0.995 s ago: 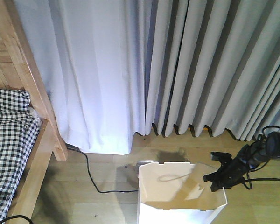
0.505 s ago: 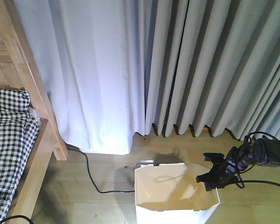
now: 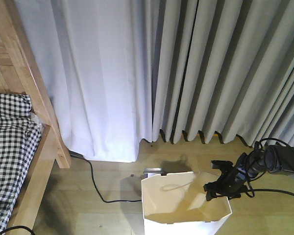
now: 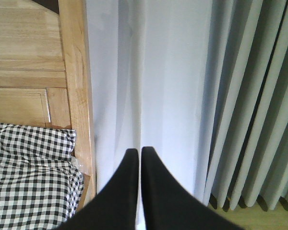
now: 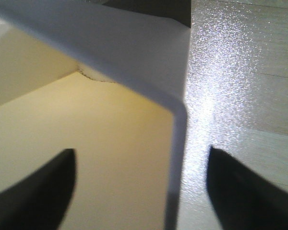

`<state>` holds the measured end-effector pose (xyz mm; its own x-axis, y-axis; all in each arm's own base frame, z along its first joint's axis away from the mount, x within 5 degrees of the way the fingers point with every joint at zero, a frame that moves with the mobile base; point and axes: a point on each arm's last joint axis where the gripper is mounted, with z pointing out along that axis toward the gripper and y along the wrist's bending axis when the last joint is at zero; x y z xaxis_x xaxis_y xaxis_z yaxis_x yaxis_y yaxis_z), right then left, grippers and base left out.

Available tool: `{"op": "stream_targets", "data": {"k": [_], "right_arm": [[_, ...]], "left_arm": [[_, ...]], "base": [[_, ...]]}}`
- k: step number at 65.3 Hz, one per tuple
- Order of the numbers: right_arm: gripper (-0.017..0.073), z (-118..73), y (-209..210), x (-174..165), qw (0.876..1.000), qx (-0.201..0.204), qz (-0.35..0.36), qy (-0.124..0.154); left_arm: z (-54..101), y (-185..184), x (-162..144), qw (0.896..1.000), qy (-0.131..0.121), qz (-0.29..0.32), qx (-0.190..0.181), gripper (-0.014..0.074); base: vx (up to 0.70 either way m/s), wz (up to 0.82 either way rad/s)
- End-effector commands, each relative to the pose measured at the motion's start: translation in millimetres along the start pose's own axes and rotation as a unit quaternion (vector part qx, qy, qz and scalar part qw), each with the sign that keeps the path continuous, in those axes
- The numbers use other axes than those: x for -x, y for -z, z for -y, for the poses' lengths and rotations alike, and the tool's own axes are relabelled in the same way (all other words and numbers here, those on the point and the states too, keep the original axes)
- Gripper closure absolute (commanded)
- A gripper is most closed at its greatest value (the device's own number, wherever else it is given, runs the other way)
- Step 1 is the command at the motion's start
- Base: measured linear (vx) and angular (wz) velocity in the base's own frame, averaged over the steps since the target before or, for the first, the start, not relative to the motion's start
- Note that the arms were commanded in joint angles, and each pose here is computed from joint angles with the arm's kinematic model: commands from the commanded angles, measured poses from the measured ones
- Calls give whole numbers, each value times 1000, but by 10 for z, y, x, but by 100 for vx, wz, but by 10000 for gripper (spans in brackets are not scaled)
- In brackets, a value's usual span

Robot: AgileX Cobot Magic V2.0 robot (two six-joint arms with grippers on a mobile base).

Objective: Move trash bin to bedside with robot

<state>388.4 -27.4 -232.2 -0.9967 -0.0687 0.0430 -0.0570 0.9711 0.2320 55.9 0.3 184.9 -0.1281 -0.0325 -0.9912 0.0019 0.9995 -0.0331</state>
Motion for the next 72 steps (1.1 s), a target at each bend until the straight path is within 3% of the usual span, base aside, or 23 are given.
{"op": "stream_targets", "data": {"k": [1, 20, 27, 34, 42, 49, 61, 72], "right_arm": [[-99, -6, 318, 249, 999, -17, 31, 31], [-64, -17, 407, 281, 999, -16, 24, 42], [-20, 15, 554, 333, 998, -23, 55, 9], [26, 17, 749, 242, 994, -56, 97, -9], [67, -39, 976, -55, 986, -108, 129, -10], [100, -119, 1356, -289, 980, -137, 145, -3], [136, -383, 2240, -529, 972, -144, 182, 25], [162, -659, 3164, -766, 950, -153, 269, 37]], "left_arm": [[7, -7, -9, 999, 1, 33, -5, 599], [7, -7, -9, 999, 1, 33, -5, 599], [7, -7, -9, 999, 1, 33, -5, 599], [7, -7, -9, 999, 1, 33, -5, 599], [7, -7, -9, 999, 1, 33, -5, 599], [7, -7, -9, 999, 1, 33, -5, 599], [7, -7, -9, 999, 1, 33, -5, 599], [7, -7, -9, 999, 1, 33, -5, 599]], "base": [[0, 0], [0, 0], [0, 0], [0, 0], [0, 0], [0, 0], [0, 0], [0, 0]]}}
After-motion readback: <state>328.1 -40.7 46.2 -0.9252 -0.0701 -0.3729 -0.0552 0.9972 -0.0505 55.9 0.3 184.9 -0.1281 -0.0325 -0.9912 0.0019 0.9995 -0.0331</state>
